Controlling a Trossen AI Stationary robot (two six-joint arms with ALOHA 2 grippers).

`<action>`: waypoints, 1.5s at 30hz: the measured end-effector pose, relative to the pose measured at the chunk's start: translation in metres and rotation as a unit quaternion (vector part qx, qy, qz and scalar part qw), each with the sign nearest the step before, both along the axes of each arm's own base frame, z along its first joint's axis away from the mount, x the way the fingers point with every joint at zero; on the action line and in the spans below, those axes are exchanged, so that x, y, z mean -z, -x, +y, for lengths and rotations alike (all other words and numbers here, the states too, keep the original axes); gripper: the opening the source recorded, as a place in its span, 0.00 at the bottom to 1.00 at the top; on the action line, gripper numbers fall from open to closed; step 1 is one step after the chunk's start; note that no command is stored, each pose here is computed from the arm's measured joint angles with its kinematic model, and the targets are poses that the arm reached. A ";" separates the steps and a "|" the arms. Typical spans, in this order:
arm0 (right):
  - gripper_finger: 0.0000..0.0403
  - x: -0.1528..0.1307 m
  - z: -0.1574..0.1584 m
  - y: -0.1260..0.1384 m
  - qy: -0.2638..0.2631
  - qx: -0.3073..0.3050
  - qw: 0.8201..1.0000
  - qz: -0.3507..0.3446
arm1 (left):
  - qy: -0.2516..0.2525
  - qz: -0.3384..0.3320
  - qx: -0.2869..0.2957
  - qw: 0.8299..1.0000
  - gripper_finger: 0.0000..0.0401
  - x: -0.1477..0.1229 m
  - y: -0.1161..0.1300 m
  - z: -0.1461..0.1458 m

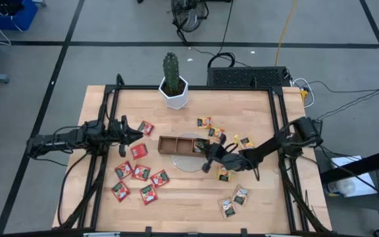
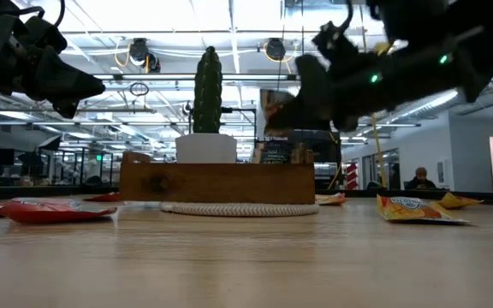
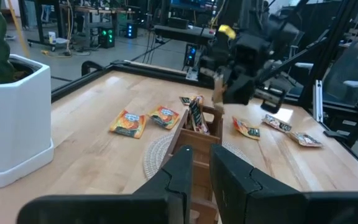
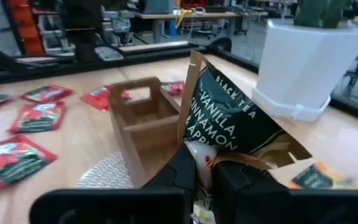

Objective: Pick & Place Tea
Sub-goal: Put the brown tea bag into the right section of the wooden organizer

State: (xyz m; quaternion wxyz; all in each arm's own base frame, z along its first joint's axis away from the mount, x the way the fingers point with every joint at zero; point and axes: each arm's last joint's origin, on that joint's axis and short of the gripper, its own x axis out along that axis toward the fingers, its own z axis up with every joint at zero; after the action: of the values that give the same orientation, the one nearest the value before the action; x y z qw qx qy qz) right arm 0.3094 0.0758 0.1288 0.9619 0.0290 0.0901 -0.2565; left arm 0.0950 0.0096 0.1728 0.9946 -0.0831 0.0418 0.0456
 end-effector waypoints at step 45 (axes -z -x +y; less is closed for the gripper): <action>0.30 -0.003 -0.009 -0.006 0.108 -0.001 0.994 0.015 | 0.000 0.000 0.000 1.000 0.14 0.000 0.000 0.000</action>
State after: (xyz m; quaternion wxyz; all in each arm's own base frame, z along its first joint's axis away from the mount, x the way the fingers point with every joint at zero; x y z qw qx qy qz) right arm 0.3157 0.0671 0.1318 0.9583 -0.0794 0.0759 -0.2637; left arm 0.0950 0.0096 0.1727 0.9946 -0.0832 0.0422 0.0455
